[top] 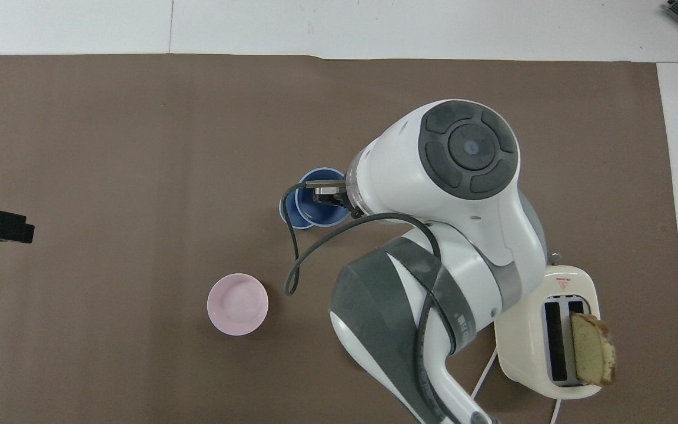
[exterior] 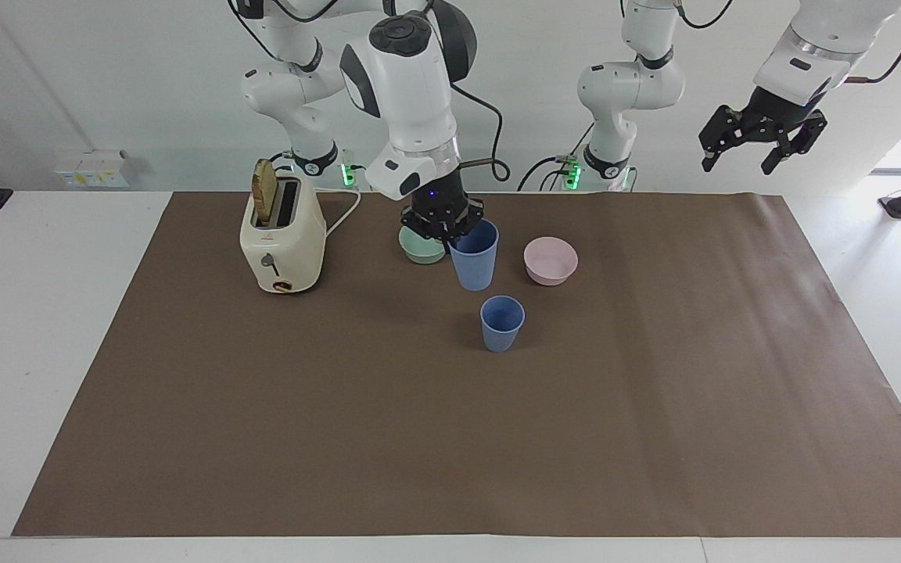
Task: Stack blue cups with both arms
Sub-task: 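Lift and carry the blue cup with the right gripper over the placed cup, then lower the held cup into the placed blue cup and open the right gripper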
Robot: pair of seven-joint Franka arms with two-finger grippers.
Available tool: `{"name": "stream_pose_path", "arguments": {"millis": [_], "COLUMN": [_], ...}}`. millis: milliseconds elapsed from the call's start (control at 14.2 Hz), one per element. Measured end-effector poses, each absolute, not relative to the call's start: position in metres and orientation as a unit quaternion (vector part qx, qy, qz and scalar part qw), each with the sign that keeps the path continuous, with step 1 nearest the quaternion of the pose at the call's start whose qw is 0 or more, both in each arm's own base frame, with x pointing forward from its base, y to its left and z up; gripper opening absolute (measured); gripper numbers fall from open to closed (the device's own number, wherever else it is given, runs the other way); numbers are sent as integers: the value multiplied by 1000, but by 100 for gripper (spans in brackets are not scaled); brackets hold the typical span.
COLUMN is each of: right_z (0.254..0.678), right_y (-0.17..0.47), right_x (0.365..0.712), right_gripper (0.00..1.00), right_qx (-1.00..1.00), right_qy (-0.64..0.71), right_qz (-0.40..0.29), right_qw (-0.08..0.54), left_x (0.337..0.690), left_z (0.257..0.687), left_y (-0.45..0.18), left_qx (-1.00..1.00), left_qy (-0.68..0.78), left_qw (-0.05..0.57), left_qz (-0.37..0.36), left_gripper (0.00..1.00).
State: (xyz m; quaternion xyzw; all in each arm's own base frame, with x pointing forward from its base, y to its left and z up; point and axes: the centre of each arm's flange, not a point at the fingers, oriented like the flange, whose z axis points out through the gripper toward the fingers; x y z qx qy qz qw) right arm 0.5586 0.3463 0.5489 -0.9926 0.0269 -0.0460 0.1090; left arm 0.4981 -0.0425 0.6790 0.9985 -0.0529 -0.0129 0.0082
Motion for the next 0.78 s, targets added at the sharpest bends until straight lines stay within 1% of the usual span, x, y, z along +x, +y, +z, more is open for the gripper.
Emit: {"name": "stream_pose_path", "arguments": {"millis": [141, 494, 777], "right_z": [545, 512, 501], "right_y": [349, 370, 368], "right_x": [561, 569, 571], "right_gripper": [5, 5, 5], "right_qx": [-992, -992, -993], "right_qy": [27, 17, -15], "right_qz": [-48, -52, -49], "right_qw": [114, 117, 111], "left_x": [498, 498, 498], "left_z": [679, 679, 679], "left_y": [-42, -42, -42], "left_qx": [998, 998, 998], "left_qy": [-53, -53, -53], "left_qw": [8, 8, 8], "left_qz": [-13, -13, -13], "left_gripper": [100, 100, 100]}}
